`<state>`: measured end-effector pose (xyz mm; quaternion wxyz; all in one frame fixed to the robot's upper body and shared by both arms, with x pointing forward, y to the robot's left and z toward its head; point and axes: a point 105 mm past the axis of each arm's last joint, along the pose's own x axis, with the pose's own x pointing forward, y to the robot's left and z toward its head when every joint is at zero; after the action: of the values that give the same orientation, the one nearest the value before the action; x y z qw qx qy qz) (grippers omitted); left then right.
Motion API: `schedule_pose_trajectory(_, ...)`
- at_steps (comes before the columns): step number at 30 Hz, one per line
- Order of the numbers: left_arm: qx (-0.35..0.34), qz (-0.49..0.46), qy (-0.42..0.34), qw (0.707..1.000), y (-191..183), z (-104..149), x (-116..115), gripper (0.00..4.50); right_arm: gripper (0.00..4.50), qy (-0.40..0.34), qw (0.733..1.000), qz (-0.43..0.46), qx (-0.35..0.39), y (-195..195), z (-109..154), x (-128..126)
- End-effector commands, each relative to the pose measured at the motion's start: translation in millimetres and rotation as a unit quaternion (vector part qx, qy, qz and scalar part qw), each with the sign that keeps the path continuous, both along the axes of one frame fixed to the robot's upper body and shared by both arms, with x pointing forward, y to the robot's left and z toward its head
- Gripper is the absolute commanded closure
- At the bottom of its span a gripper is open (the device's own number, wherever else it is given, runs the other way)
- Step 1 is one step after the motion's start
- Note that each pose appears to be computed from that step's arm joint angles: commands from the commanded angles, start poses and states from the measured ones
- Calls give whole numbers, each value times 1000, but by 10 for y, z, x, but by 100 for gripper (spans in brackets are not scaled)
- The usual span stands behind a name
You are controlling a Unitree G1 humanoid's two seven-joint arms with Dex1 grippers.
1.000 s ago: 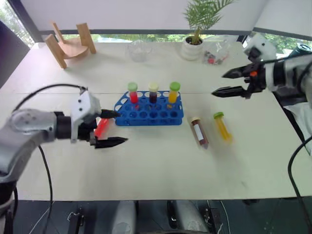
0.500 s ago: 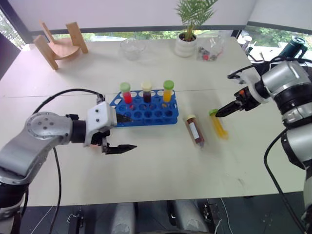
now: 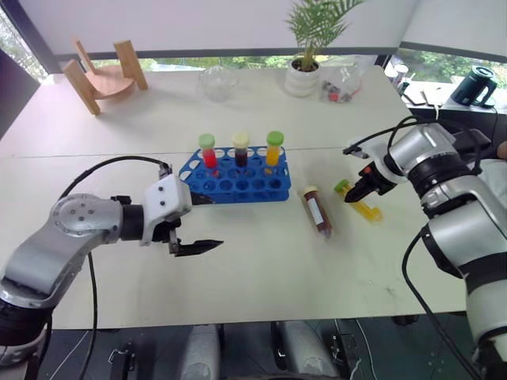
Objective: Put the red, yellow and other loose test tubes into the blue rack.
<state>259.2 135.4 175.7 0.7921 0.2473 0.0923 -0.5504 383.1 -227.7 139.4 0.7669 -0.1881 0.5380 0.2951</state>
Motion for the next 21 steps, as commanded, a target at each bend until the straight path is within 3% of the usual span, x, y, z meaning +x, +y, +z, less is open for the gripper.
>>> schedule_pose_trajectory(1,4,14,-17,1000,99,84,38,0,369,-40,999,37,2,-42,-31,55)
schedule_pose_trajectory(2,7,17,-13,1000,142,71,44,0,369,-75,995,63,12,5,49,114)
schedule_pose_trajectory(5,16,34,3,999,302,41,75,0,369,-200,955,160,152,408,628,172)
schedule_pose_trajectory(8,16,46,18,999,437,74,97,0,369,-382,851,210,292,822,1255,35)
schedule_pose_trajectory(9,14,48,21,999,461,88,101,0,369,-411,831,202,315,876,1337,-16)
schedule_pose_trajectory(14,15,57,37,998,568,144,135,0,369,-504,738,126,431,1284,1375,-316)
schedule_pose_trajectory(17,18,60,42,997,606,166,160,0,369,-533,715,65,447,1436,1210,-374)
schedule_pose_trajectory(21,24,56,43,997,590,233,210,0,369,-570,711,6,413,1588,837,-343)
